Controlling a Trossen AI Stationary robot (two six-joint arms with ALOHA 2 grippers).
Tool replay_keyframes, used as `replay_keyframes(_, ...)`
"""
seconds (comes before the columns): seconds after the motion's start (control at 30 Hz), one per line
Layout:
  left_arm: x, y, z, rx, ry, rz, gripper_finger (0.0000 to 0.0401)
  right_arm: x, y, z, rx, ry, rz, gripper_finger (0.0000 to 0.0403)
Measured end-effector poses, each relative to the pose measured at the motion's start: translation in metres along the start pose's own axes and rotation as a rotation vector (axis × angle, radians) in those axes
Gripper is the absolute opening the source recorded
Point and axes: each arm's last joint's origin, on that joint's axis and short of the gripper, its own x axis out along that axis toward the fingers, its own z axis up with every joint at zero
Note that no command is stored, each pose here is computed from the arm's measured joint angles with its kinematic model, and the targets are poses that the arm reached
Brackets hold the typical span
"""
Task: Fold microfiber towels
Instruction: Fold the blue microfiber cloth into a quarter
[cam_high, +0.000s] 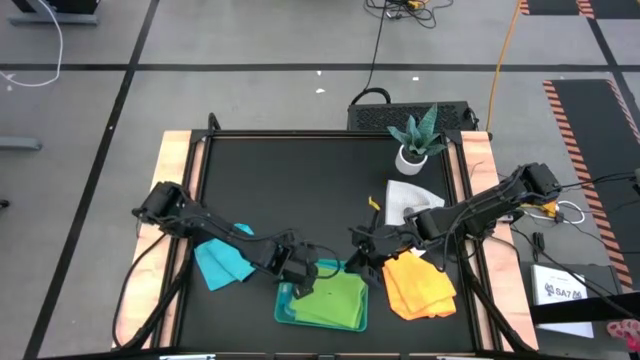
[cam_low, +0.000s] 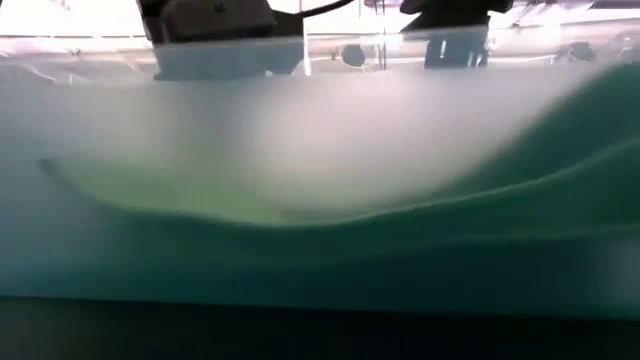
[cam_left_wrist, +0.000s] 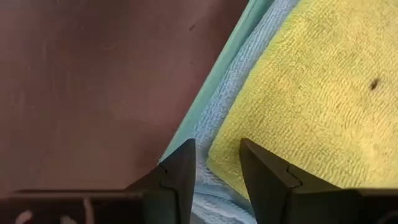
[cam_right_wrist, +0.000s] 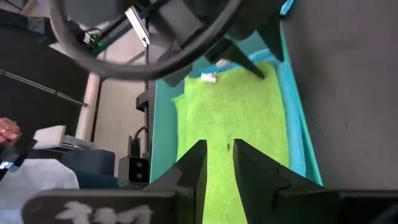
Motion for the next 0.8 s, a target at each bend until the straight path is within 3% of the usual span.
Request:
replay_keyframes(0.2, 0.001, -0.001, 0.004, -0.017, 0.041, -0.098, 0.0127, 0.0, -0.002, -0.003, 0.025, 0.028, -0.022, 0.0068)
replay_keyframes(0.43, -0.005, -0.016, 0.002, -0.024, -0.017, -0.173, 0.0127, 0.0, -0.004, -0.005, 0.028, 0.053, -0.045, 0.0068)
replay_keyframes(0.8, -0.007, -0.001, -0.007, -0.031, 0.058, -0.011, 0.0127, -0.001, -0.008, -0.009, 0.028, 0.106, -0.06, 0.0068)
